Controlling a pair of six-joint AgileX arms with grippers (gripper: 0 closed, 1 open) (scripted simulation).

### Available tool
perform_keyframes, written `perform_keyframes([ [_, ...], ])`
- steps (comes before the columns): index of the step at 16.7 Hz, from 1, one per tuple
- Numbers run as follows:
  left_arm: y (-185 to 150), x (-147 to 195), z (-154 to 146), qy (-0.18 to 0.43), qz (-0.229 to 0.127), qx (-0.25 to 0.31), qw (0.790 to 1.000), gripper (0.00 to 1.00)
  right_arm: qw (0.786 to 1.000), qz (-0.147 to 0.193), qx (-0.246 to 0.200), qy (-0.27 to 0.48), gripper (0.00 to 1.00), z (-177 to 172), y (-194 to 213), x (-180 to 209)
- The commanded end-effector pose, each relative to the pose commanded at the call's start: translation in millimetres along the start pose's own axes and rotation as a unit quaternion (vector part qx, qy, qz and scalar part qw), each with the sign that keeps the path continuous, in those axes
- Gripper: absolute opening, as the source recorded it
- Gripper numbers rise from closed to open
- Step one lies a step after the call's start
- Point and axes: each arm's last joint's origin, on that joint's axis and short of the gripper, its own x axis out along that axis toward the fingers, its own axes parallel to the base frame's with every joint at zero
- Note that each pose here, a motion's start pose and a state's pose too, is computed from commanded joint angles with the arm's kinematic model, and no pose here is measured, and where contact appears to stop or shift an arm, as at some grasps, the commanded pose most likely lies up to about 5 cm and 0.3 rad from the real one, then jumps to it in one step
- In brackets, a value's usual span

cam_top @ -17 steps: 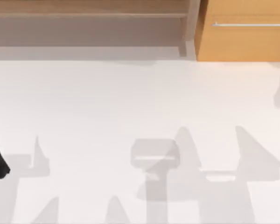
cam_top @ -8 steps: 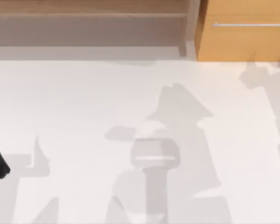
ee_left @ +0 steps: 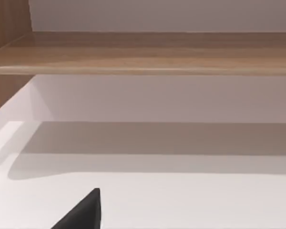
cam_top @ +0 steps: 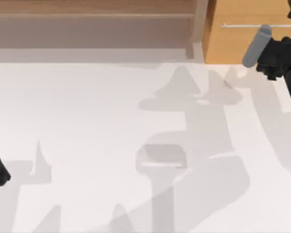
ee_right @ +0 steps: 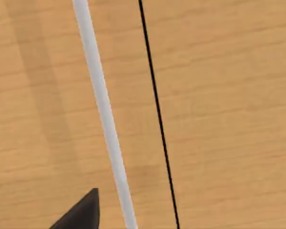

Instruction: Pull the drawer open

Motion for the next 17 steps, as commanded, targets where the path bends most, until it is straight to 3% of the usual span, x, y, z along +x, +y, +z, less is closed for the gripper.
perform_keyframes([
  [2, 0, 0, 0, 0.000, 0.000, 0.000, 1.000, 1.00, 0.999, 0.004, -0.050, 0.008, 1.00, 1, 21, 6],
  [5, 0, 0, 0, 0.000, 0.000, 0.000, 1.000, 1.00, 0.996, 0.006, -0.085, 0.016, 1.00, 0, 36, 9],
  [17, 0, 0, 0, 0.000, 0.000, 0.000, 1.000, 1.00, 0.996, 0.007, -0.087, 0.016, 1.00, -1, 37, 31],
])
